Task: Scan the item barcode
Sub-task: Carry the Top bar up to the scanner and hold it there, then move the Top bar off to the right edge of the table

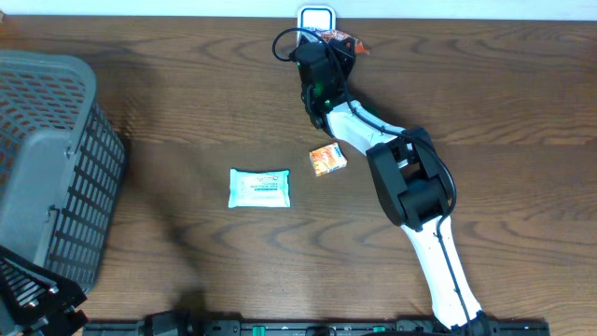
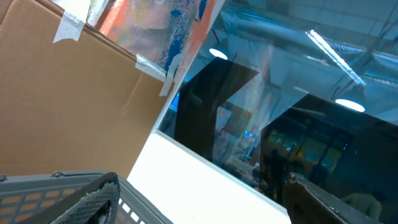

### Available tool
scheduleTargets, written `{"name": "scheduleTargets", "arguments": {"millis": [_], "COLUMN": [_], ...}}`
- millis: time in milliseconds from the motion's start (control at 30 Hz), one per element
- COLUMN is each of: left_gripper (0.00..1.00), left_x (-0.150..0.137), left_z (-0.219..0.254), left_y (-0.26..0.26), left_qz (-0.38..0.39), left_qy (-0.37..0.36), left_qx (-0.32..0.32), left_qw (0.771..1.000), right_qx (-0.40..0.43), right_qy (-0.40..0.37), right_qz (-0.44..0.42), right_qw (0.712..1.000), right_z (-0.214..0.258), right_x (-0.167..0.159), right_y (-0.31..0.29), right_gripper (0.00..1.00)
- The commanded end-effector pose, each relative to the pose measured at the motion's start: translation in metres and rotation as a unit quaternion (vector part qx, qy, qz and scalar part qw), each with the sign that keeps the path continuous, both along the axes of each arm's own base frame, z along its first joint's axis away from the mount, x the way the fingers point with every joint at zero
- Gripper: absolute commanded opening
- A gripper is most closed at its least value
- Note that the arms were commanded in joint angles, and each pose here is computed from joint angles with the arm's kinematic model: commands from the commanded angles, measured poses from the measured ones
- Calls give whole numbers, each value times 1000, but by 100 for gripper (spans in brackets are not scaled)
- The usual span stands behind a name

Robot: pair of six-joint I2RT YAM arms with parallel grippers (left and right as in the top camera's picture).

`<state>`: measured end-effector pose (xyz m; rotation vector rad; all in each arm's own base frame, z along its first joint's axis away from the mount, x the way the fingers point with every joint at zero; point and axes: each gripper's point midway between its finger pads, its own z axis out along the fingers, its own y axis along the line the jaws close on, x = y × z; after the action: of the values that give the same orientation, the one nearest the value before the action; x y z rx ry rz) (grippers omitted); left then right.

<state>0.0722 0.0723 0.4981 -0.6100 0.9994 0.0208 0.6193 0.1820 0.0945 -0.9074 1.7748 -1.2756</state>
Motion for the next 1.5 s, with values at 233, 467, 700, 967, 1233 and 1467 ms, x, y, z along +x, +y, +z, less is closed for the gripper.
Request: {"name": "scheduleTargets", "arguments": {"millis": [233, 467, 700, 967, 1233, 1467], "left_gripper": [84, 84, 84, 84, 84, 84], "left_x": [-1, -1, -1, -3, -8, -21], "left_z": [0, 0, 0, 4, 6, 8], "left_y": [-2, -2, -2, -2, -3, -5], "left_qz": [-7, -7, -7, -7, -7, -7], "left_qy": [-7, -7, -7, -16, -24, -41], "left_qx": [-2, -2, -1, 0, 2, 5], "left_qw": [1000, 1000, 1000, 1000, 1000, 999], "right_qx": [-37, -46, -28, 90, 209, 256], "right_qy": [4, 6, -24, -62, -89, -87], "right_qz": [17, 18, 14, -8, -105, -300], "right_qw": [999, 999, 999, 994, 968, 915], "right_z": [2, 3, 58, 181, 261, 229], "right_x": [2, -1, -9, -43, -98, -137], "right_y": [11, 16, 22, -12, -128, -285], "right_gripper": [1, 1, 1, 1, 2, 1]}}
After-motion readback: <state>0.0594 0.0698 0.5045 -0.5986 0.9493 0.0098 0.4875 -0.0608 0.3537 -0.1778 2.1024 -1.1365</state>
